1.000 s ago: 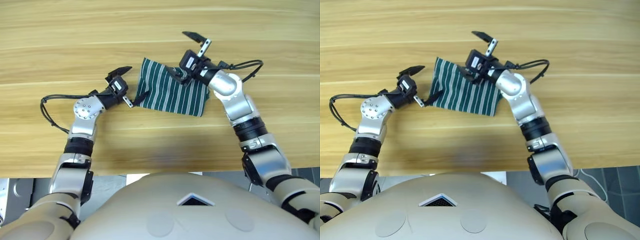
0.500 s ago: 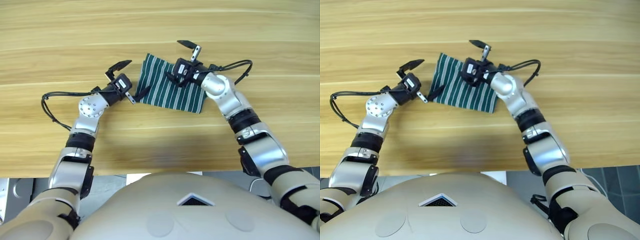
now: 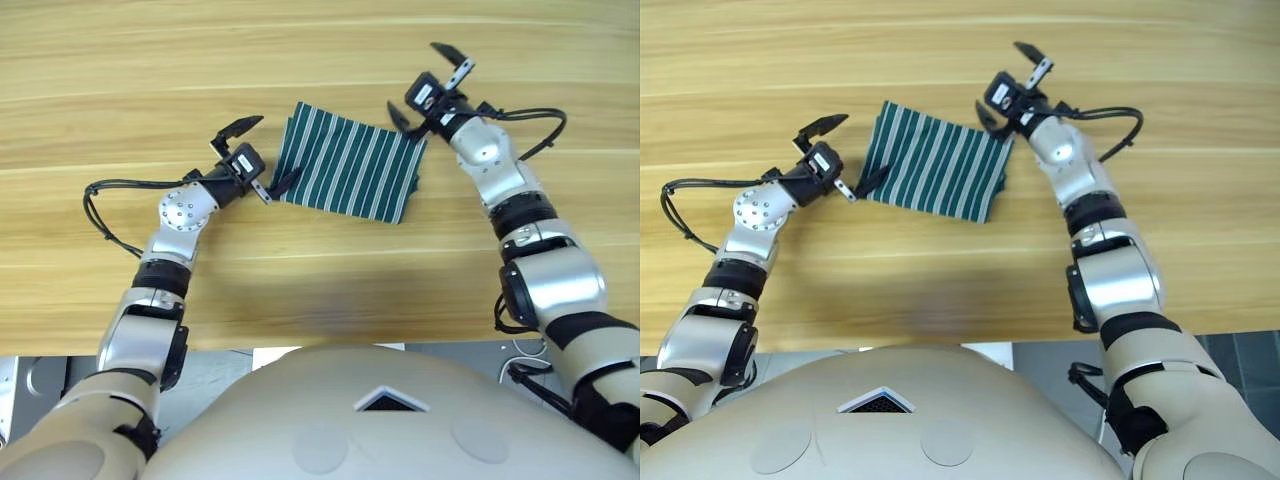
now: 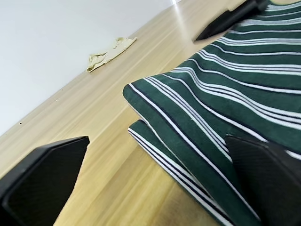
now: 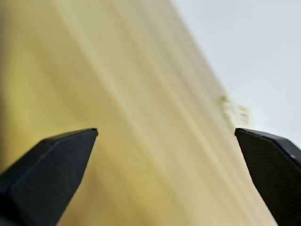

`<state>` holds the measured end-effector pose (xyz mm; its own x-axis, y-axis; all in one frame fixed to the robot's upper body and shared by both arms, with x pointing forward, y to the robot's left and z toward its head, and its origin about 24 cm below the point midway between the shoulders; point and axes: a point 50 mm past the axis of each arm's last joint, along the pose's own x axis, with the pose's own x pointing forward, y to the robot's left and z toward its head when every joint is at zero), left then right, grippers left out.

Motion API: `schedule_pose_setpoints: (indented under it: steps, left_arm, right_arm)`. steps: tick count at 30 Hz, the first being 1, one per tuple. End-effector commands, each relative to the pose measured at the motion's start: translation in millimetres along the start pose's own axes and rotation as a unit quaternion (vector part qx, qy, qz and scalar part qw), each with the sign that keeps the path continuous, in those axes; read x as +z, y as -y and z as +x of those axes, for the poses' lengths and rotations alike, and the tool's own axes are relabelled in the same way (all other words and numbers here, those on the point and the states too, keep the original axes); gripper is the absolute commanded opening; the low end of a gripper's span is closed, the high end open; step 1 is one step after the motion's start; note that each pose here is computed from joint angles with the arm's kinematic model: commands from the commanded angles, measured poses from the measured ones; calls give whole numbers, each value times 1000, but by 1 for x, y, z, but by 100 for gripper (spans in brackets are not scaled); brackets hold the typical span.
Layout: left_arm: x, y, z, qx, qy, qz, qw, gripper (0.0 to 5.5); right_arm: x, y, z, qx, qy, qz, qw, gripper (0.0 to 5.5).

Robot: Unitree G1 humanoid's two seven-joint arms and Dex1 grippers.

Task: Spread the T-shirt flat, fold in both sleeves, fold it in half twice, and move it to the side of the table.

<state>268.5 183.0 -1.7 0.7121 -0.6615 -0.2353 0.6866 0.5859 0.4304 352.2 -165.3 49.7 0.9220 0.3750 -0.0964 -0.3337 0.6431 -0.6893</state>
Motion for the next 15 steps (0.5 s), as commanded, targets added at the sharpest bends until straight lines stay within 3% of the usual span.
schedule_pose_setpoints:
  steps: [1, 5, 8, 12, 15]
  left_arm:
    - [-18, 9, -8, -14, -48, -30, 998, 537]
    - [-9, -3, -8, 25, -3, -81, 996, 537]
    - [2, -18, -10, 50, 55, -147, 986, 537]
    - [8, -25, -12, 56, 81, -176, 979, 537]
    - [8, -26, -12, 62, 86, -184, 977, 537]
  right_arm:
    - [37, 18, 5, -64, 123, 48, 989, 540]
    - [55, -16, -10, 42, 207, 60, 976, 540]
    - [54, -50, -26, 160, 221, 24, 962, 540]
    - [29, -87, -38, 269, 160, -37, 949, 540]
    - [-6, -95, -36, 276, 46, -83, 956, 540]
